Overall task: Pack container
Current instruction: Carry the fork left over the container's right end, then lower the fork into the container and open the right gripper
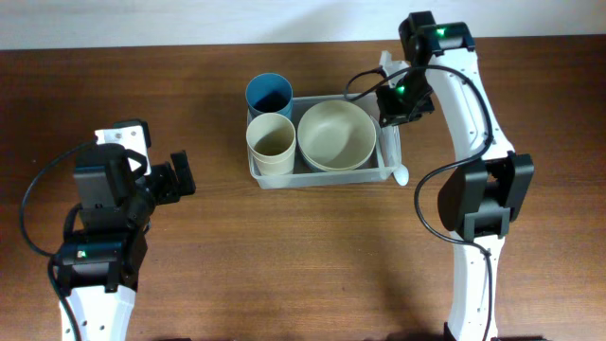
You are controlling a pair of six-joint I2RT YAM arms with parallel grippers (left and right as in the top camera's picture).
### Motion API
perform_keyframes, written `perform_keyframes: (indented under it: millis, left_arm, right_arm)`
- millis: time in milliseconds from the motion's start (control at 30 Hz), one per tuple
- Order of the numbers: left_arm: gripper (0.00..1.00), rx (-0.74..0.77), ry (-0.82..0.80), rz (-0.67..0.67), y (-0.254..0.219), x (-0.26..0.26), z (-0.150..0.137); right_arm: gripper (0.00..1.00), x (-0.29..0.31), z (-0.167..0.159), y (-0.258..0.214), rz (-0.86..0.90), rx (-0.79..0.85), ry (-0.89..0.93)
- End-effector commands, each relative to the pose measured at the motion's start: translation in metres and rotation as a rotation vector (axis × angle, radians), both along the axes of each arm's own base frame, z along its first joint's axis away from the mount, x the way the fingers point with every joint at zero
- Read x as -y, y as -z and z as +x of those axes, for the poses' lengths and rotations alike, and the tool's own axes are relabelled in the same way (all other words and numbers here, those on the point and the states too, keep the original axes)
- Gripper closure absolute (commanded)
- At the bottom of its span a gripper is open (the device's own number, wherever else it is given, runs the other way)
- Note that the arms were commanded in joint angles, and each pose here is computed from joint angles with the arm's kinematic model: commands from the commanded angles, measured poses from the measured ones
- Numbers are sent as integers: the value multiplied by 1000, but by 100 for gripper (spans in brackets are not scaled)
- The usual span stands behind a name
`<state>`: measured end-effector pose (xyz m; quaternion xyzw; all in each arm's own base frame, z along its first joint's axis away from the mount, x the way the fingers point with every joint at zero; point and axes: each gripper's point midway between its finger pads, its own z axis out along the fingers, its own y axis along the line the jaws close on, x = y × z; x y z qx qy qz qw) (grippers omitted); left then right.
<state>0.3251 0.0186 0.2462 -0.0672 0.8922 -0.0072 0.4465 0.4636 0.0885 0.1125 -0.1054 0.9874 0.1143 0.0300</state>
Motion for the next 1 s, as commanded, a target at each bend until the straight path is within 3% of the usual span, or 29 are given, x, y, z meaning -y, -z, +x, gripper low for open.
perform_keyframes:
  millis: [0,367,667,867,967]
  left_arm:
    - [0,-6,18,7,3,1,0]
    - [0,-6,18,7,3,1,0]
    - [0,-6,18,7,3,1,0]
    - [0,-6,18,7,3,1,0]
    - [0,-6,18,7,3,1,0]
  right_arm:
    - [64,20,5,-3,-7,17,44]
    - [54,111,6,-3,5,-1,241]
    - [44,105,-3,3,-2,-17,123]
    - [54,99,-4,29,4,-42,117]
    - [68,98,-8,43,6,-61,117]
